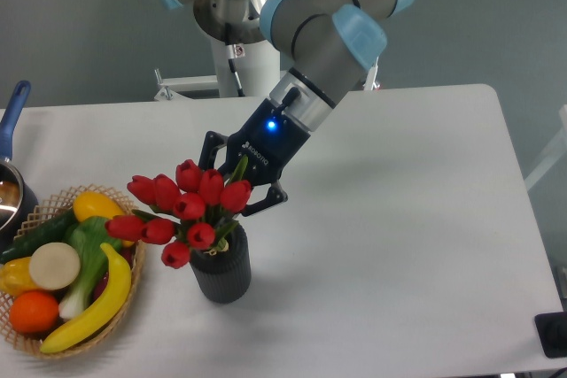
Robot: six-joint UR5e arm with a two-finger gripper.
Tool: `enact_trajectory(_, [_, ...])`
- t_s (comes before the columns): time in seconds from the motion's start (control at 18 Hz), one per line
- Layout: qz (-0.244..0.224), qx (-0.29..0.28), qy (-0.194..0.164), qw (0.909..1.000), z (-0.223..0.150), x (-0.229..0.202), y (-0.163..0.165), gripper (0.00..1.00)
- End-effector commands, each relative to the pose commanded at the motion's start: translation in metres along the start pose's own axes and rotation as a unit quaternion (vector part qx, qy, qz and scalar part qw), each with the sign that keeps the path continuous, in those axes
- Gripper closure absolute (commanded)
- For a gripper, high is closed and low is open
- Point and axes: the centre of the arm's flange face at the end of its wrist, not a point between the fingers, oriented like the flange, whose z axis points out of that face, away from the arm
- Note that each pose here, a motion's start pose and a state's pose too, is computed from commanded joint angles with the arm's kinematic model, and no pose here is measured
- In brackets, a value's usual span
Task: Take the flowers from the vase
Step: 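Lift the gripped tulips up out of the black vase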
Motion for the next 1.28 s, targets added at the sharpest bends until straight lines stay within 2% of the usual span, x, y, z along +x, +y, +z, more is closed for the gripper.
enact_trajectory(0.22, [-0.024,0.008,-0.01,0.9996,-0.013,0.001,-0.013,0.63])
enact_trajectory(0.67, [-0.048,0.03,0.003,0.9984,-0.019,0.011,-0.028,0.63])
enact_trajectory(1.28, [-0.053,0.062,0.015,0.9966,-0.034,0.015,-0.058,0.63])
